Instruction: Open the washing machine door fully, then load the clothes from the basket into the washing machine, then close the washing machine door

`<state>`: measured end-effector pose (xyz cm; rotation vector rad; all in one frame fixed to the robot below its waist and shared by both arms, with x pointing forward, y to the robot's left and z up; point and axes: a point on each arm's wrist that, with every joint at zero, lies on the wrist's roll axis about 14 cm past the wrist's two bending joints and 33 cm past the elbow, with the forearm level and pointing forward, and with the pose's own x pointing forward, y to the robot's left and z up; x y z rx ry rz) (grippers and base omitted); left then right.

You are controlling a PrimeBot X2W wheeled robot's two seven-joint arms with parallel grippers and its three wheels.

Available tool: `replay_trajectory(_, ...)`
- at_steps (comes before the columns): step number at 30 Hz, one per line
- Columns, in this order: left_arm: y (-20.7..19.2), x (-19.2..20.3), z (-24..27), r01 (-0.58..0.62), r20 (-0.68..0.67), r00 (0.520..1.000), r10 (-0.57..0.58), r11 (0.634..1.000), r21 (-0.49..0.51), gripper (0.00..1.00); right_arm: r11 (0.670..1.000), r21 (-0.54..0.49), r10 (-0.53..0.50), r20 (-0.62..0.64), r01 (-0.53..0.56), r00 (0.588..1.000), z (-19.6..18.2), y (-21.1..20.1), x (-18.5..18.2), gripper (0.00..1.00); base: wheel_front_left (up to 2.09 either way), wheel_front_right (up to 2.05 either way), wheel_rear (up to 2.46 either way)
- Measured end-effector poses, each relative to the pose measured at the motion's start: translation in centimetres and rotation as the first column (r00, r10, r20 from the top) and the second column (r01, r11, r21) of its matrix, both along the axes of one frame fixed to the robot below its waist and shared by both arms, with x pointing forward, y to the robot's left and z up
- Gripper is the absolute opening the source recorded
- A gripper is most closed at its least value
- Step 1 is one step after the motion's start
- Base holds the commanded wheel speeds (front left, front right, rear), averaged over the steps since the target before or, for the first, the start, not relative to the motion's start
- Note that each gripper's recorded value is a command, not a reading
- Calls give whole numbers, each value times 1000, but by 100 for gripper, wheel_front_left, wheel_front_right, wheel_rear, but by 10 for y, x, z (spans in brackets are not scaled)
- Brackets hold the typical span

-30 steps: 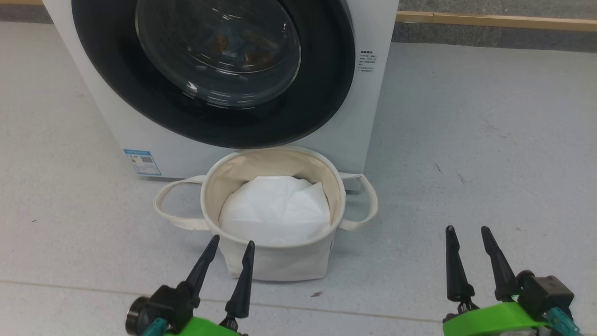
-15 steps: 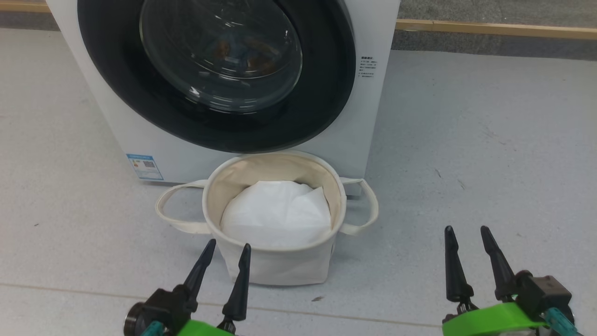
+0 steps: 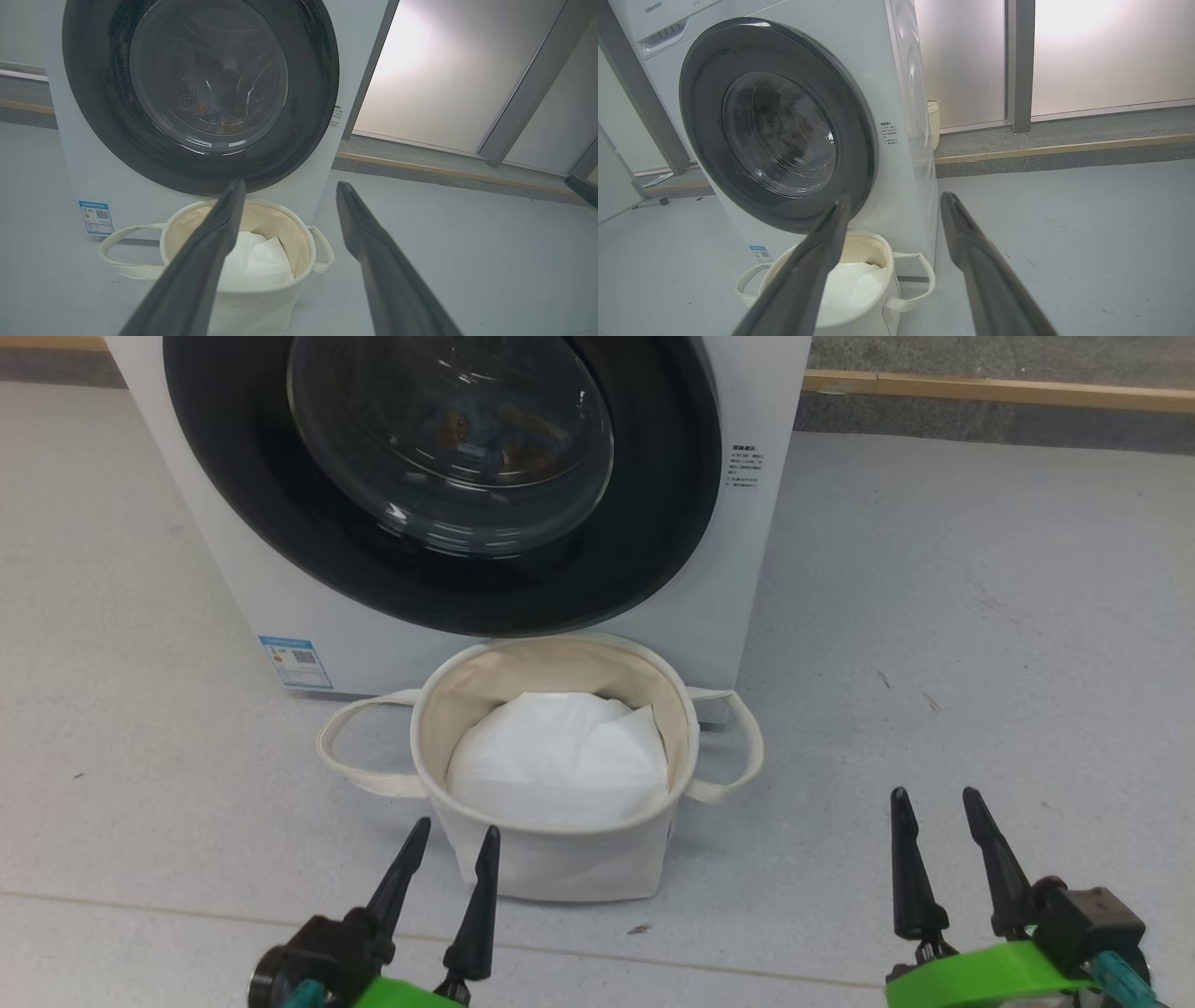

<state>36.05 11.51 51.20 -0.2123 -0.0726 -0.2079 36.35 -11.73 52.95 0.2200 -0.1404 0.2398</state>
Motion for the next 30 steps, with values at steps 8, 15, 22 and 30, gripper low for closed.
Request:
replay_trajectory(8, -2, -1, -17, 8, -53, 999, -7, 1000, 12, 0, 1000, -3, -14, -22, 14, 1000, -7, -5, 0, 0, 0, 0, 0)
replay_trajectory(15, 1, -19, -56, -5, -183, 983, 3, 1000, -10, 0, 1000, 17, -21, -136, 24, 990, -41, -8, -9, 0, 0, 0, 0)
replay_trajectory(22, 4, -17, -57, -32, -209, 978, 14, 996, -81, 0, 995, 92, -31, -160, 47, 987, -42, -12, -9, 0, 0, 0, 0)
replay_trajectory(30, 10, -15, -58, -66, -233, 972, 30, 986, -150, 0, 984, 164, -39, -193, 71, 980, -45, -17, -8, 0, 0, 0, 0)
